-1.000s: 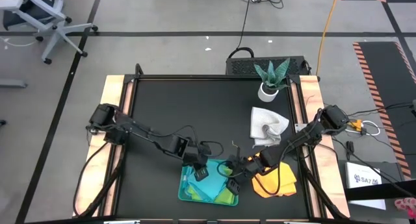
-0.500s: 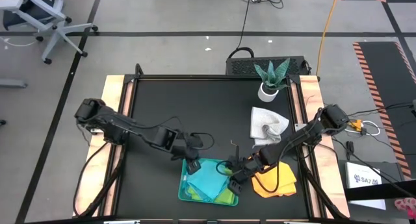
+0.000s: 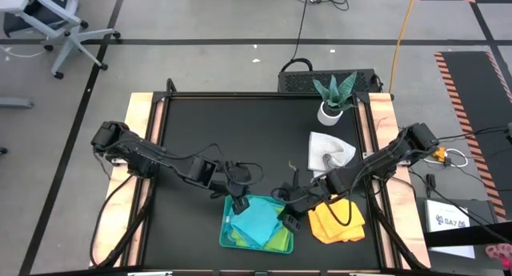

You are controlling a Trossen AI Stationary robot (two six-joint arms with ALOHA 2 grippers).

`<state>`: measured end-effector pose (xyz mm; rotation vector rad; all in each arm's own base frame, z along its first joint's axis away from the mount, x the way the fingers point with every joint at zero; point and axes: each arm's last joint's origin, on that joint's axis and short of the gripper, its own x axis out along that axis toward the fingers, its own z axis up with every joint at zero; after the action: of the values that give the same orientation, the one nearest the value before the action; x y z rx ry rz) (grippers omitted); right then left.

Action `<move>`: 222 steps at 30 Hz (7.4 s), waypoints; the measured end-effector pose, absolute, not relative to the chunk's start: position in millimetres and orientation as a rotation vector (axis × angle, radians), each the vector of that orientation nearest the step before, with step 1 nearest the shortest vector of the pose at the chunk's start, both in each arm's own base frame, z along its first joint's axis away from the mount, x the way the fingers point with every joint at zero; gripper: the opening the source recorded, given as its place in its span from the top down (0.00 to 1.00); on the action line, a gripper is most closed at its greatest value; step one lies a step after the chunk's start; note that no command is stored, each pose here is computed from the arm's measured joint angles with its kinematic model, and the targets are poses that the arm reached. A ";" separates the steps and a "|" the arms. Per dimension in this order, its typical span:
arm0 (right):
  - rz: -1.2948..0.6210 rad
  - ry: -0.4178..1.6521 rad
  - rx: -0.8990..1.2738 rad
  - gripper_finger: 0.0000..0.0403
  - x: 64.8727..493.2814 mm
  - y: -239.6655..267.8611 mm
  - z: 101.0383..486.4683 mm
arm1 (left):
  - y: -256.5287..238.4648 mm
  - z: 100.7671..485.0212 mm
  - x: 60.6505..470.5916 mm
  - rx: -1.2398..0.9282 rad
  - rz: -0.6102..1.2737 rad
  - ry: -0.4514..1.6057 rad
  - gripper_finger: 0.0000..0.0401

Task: Fold microfiber towels
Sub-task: Put the folded blue microfiber cloth into the green transparent bin, then fold the gray microfiber cloth

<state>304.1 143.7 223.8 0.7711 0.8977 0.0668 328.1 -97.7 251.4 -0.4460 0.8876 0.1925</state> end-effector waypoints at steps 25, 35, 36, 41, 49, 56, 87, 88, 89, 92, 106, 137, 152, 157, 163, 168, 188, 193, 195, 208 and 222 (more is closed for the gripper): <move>0.155 0.963 0.754 1.00 318.9 135.9 205.1 | -98.5 251.1 327.8 -0.449 0.166 0.903 0.79; 0.116 0.780 0.693 1.00 305.1 125.8 245.8 | -113.2 229.0 330.5 -0.489 -0.021 1.083 0.82; 0.110 0.776 0.690 1.00 305.4 124.7 245.9 | -117.3 225.0 330.5 -0.490 -0.041 1.106 0.84; 0.081 0.821 0.677 1.00 304.0 123.0 240.3 | -138.2 211.2 326.1 -0.455 -0.095 1.180 0.92; 0.084 0.842 0.680 1.00 302.6 123.2 239.5 | -146.4 208.8 324.7 -0.561 0.033 1.164 0.95; 0.104 0.842 0.669 1.00 301.0 128.2 239.8 | -141.4 210.9 330.8 -0.652 0.059 1.130 0.80; -0.006 0.959 0.721 0.68 294.5 121.1 231.1 | -132.9 187.3 348.0 -0.714 0.048 1.168 0.63; -0.005 0.956 0.722 0.68 294.8 121.0 231.2 | -132.9 186.1 347.8 -0.712 0.053 1.175 0.63; -0.002 0.950 0.725 0.67 295.4 120.9 231.7 | -132.6 183.9 349.0 -0.714 0.056 1.176 0.63; -0.002 0.950 0.725 0.67 295.4 120.9 231.7 | -131.2 179.5 349.5 -0.712 0.070 1.190 0.63; -0.015 0.965 0.717 0.67 294.2 120.1 230.4 | -130.6 174.0 356.6 -0.745 0.025 1.183 0.63; -0.033 0.928 0.652 0.67 300.3 104.9 230.7 | -121.5 211.2 334.9 -0.736 0.122 1.165 0.63; 0.127 0.964 0.612 0.94 327.0 128.3 187.2 | -117.0 276.6 316.1 -0.652 0.198 0.763 0.63; 0.186 0.994 0.627 0.98 339.6 142.4 153.5 | -124.8 268.0 319.5 -0.652 0.195 0.782 0.63; 0.147 1.058 0.618 1.00 338.0 141.4 141.8 | -150.0 239.2 327.3 -0.631 0.148 0.864 0.63; 0.159 1.031 0.627 1.00 335.7 139.9 154.1 | -171.0 211.7 334.9 -0.662 0.087 0.940 0.63; -0.017 0.832 0.485 1.00 283.7 108.9 253.1 | -167.7 219.7 329.5 -0.558 0.120 0.914 0.63; -0.290 1.033 0.457 1.00 257.3 89.7 244.7 | -138.1 267.2 316.7 -0.386 0.202 0.715 0.63; -0.372 1.121 0.448 1.00 249.2 83.1 240.0 | -123.6 282.2 312.9 -0.305 0.269 0.638 0.63; -0.648 1.325 0.403 1.00 241.6 51.2 221.8 | -49.5 310.5 302.4 0.001 0.490 0.619 0.63; -0.581 1.362 0.541 0.69 247.2 2.4 202.1 | -11.2 308.4 306.3 -0.043 0.616 0.635 0.63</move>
<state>247.2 2.4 202.1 0.5408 1.3621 -0.5809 306.3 -11.2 308.4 -0.0429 0.6353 0.6160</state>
